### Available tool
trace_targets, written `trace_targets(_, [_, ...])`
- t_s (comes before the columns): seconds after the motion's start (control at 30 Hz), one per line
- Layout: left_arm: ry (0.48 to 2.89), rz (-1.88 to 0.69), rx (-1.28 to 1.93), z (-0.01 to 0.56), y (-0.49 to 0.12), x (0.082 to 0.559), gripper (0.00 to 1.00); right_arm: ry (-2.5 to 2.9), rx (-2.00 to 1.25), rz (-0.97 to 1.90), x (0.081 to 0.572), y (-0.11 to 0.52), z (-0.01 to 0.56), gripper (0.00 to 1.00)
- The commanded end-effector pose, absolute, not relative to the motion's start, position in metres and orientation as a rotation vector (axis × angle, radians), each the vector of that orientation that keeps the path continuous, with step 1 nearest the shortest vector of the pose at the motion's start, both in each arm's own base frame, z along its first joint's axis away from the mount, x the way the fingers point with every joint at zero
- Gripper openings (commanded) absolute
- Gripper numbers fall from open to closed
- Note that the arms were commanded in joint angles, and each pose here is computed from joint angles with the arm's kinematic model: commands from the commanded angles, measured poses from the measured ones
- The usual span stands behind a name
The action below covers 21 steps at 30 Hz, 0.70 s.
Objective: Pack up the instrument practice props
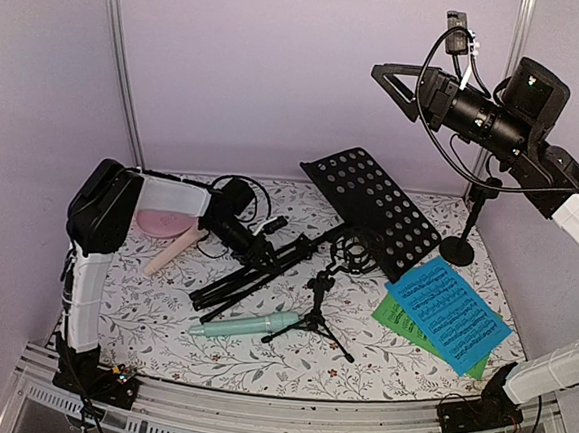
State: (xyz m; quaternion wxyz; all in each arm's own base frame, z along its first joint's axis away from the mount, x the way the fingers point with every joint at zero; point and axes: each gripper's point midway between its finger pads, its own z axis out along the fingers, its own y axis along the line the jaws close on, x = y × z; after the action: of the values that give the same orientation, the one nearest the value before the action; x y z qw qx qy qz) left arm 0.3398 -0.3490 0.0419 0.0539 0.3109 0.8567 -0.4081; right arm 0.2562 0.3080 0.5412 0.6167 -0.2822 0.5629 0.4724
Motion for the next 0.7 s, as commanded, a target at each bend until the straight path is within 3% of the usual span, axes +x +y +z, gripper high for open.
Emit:
trace_targets(0.0, [2.462, -1.118, 1.043, 0.074, -0.36, 0.339, 0.02, 1.256, -0.654, 1.101, 0.246, 0.303, 0.55, 0.66])
trace_targets(0.2, [2.491, -0.874, 0.944, 0.083, -0.346, 0.362, 0.28, 1.257, -0.655, 1.101, 0.248, 0.304, 0.549, 0.66])
trace_targets(0.5, [2.457, -0.764, 0.926, 0.105, -0.34, 0.371, 0.74, 1.259, -0.657, 1.096, 0.248, 0.305, 0.549, 0.66])
trace_targets(0.67, [2.438, -0.685, 0.893, 0.119, -0.335, 0.377, 0.85, 1.26, -0.656, 1.095, 0.248, 0.305, 0.548, 0.67])
